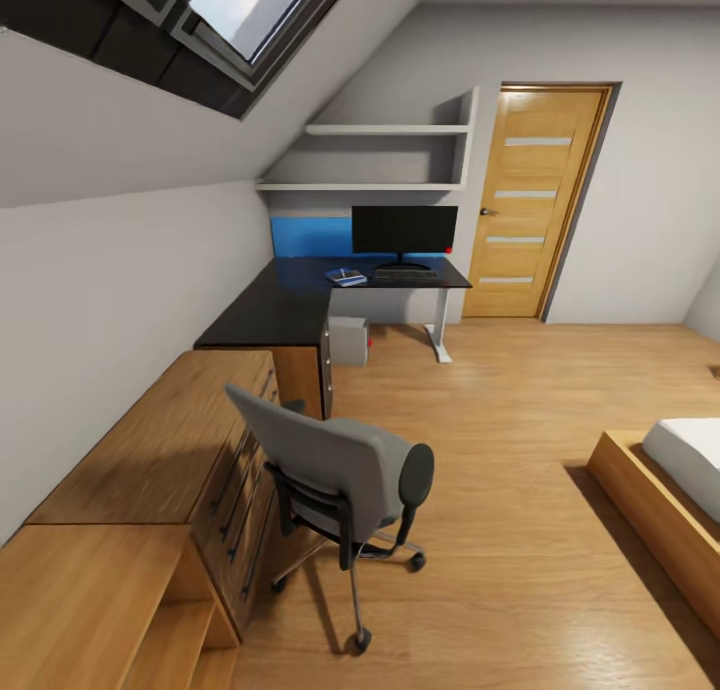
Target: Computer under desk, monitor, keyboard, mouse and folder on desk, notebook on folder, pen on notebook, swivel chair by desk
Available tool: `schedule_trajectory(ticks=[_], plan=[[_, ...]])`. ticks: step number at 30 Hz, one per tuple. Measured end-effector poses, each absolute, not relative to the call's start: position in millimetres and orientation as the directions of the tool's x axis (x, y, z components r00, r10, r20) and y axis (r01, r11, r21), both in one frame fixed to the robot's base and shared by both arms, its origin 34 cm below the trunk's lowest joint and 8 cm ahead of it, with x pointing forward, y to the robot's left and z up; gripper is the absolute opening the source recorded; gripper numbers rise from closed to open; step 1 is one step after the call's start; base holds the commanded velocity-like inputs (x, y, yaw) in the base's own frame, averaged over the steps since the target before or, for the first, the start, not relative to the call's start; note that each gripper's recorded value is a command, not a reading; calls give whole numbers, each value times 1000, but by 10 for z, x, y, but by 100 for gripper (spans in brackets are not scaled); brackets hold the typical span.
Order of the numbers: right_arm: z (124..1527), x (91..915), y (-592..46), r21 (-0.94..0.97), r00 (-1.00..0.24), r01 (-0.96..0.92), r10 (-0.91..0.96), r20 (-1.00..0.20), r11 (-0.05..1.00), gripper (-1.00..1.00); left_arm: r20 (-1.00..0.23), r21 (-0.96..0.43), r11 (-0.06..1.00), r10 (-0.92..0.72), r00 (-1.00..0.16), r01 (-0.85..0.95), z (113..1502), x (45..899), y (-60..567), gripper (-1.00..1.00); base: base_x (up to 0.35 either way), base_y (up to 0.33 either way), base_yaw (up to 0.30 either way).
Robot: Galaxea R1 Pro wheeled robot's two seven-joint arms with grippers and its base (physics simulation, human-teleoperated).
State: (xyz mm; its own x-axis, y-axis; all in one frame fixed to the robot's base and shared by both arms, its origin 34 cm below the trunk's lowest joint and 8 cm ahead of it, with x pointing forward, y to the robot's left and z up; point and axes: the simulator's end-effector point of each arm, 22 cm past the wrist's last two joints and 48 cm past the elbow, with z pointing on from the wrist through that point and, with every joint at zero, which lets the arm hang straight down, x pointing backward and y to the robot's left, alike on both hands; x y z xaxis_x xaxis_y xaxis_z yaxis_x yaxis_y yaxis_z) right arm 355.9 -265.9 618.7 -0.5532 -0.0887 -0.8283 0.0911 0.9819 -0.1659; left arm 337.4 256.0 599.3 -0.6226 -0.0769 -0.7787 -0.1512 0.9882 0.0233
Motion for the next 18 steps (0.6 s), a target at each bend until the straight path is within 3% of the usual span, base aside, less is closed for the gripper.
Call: schedule_trajectory(ticks=[6, 12, 18], plan=[[6187, 3559, -2665, -167, -553, 92, -89, -828, 982, 100, -779, 23, 988, -77, -622, -152, 5994, 3374, 2561, 100, 0, 0, 185], [6187, 3559, -2664, -167, -553, 91, -89, -828, 982, 100, -779, 23, 988, -77, -622, -152, 5993, 3373, 2562, 100, -15, 0, 29], [6185, 3560, -2665, -167, -554, 90, -90, -828, 982, 100, -779, 24, 988, -78, -622, -153, 5992, 3376, 2562, 100, -182, 0, 4]])
